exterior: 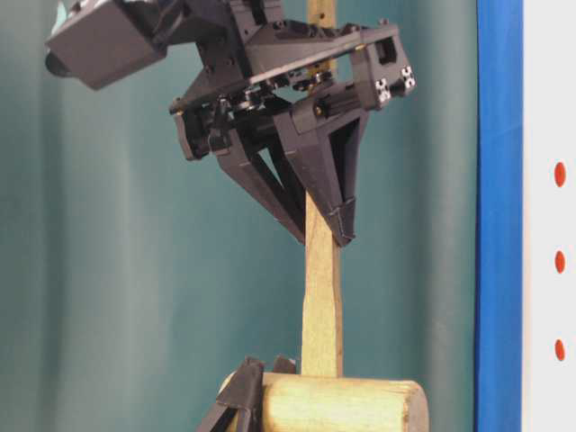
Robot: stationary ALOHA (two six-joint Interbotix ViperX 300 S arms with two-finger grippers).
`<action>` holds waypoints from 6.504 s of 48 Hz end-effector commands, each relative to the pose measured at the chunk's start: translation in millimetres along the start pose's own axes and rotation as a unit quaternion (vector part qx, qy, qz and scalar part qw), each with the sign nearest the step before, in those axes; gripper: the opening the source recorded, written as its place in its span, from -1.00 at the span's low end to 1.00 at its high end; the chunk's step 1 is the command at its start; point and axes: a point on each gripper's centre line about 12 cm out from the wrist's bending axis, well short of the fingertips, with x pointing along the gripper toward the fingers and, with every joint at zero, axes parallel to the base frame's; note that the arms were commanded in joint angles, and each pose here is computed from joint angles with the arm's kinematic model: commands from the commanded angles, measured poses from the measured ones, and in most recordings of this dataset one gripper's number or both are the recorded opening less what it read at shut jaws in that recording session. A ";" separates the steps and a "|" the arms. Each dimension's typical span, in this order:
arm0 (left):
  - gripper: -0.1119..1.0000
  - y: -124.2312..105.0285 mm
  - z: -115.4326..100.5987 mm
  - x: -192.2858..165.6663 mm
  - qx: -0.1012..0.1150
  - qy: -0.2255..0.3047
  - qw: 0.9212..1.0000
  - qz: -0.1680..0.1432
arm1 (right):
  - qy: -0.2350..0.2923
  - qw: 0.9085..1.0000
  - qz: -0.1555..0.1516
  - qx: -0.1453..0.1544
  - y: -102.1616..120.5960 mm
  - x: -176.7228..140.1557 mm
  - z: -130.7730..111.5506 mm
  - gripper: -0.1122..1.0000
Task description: Hit the mark with a hammer.
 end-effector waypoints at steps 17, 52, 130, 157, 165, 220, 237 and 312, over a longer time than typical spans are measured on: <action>0.03 -5.4 4.5 2.2 0.096 0.003 0.995 -0.005 | -0.003 0.996 0.028 0.082 -10.1 -10.1 22.0 0.84; 0.03 -16.3 1.2 3.1 0.250 0.010 0.968 -0.024 | 0.042 0.973 0.057 0.220 -4.3 3.6 11.7 0.85; 0.67 -14.8 -4.9 -0.8 0.250 0.043 0.967 -0.021 | 0.064 0.963 0.063 0.254 2.5 8.2 2.5 -0.74; 0.53 -10.7 -1.9 -70.9 0.247 0.047 0.968 -0.019 | 0.083 0.945 0.051 0.314 3.0 -40.2 -18.4 -0.76; 0.53 -10.1 -1.1 -89.0 0.246 0.057 0.967 -0.018 | 0.087 0.941 0.050 0.322 3.5 -41.0 -20.4 -0.76; 0.53 -7.7 -5.0 -94.5 0.246 0.064 0.967 -0.016 | 0.097 0.933 0.013 0.346 -26.9 5.2 -23.6 -0.76; 0.53 -7.7 -5.0 -94.5 0.246 0.064 0.967 -0.016 | 0.171 0.909 0.048 0.377 13.8 23.9 -57.7 -0.76; 0.53 -2.1 -5.0 -94.9 0.244 0.064 0.968 -0.003 | 0.230 0.866 0.039 0.443 41.7 -31.3 -91.3 -0.76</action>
